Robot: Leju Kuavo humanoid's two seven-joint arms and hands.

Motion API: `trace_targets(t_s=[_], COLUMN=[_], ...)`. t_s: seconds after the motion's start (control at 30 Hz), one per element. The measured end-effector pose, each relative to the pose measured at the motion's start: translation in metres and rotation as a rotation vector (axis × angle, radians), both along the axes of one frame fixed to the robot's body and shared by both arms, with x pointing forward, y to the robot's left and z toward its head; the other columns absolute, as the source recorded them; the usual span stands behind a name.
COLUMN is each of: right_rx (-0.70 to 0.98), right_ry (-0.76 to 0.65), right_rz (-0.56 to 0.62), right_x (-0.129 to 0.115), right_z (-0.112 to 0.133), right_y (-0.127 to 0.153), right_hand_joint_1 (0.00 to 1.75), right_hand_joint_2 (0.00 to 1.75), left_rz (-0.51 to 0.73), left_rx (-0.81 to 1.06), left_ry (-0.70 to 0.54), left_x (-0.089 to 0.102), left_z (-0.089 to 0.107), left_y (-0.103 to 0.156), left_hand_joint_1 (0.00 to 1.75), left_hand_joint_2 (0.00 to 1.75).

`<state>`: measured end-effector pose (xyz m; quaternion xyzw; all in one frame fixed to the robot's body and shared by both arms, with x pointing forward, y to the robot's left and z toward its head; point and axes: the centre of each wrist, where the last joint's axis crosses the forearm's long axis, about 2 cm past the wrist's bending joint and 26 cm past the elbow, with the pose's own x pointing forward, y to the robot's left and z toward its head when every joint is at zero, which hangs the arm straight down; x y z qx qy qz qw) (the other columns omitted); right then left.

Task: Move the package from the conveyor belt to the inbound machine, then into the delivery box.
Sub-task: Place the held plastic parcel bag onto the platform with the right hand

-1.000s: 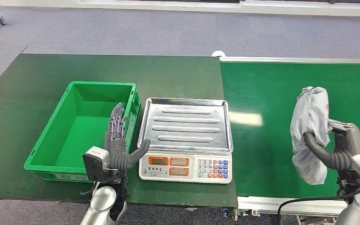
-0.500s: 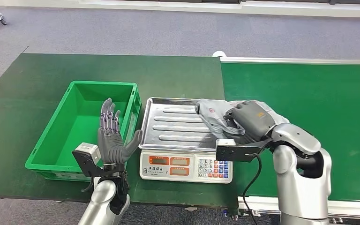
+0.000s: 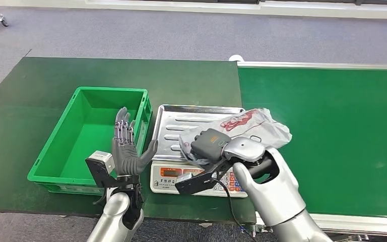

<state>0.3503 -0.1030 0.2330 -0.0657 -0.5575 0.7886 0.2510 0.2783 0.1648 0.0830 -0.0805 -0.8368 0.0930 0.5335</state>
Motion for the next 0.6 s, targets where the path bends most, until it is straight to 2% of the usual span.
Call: trace_targets(t_s=[0.13,0.23,0.3,0.37,0.43,0.47,0.6], right_rx=[0.036,0.048,0.037,0.019,0.016,0.023,0.097], right_ry=[0.103,0.144,0.157,0.166,0.175,0.182,0.230], right_rz=[0.138,0.178,0.183,0.173,0.164,0.163,0.164], right_x=[-0.005,-0.007,-0.008,-0.009,-0.009,-0.009,-0.008], right_z=[-0.014,-0.020,-0.024,-0.028,-0.030,-0.031,-0.037], right_y=[0.017,0.025,0.028,0.030,0.030,0.029,0.019], right_hand_joint_1=[1.75,1.75,1.27,0.48,0.08,0.00,0.00], right_hand_joint_2=[1.75,1.75,1.75,1.75,1.75,1.75,1.75], left_rz=[-0.009,-0.016,-0.023,-0.038,-0.056,-0.063,-0.086], left_rx=[0.004,0.006,0.006,0.009,0.012,0.014,0.015], left_ry=[0.004,0.004,0.004,0.002,-0.003,-0.006,-0.010], left_x=[0.002,0.004,0.005,0.006,0.007,0.008,0.011], left_z=[-0.001,-0.001,-0.001,0.000,0.002,0.003,0.005], left_y=[-0.002,-0.002,-0.003,-0.005,-0.009,-0.010,-0.016], left_hand_joint_1=[0.00,0.00,0.00,0.00,0.00,0.00,0.00], left_hand_joint_2=[1.75,1.75,1.75,1.75,1.75,1.75,1.75])
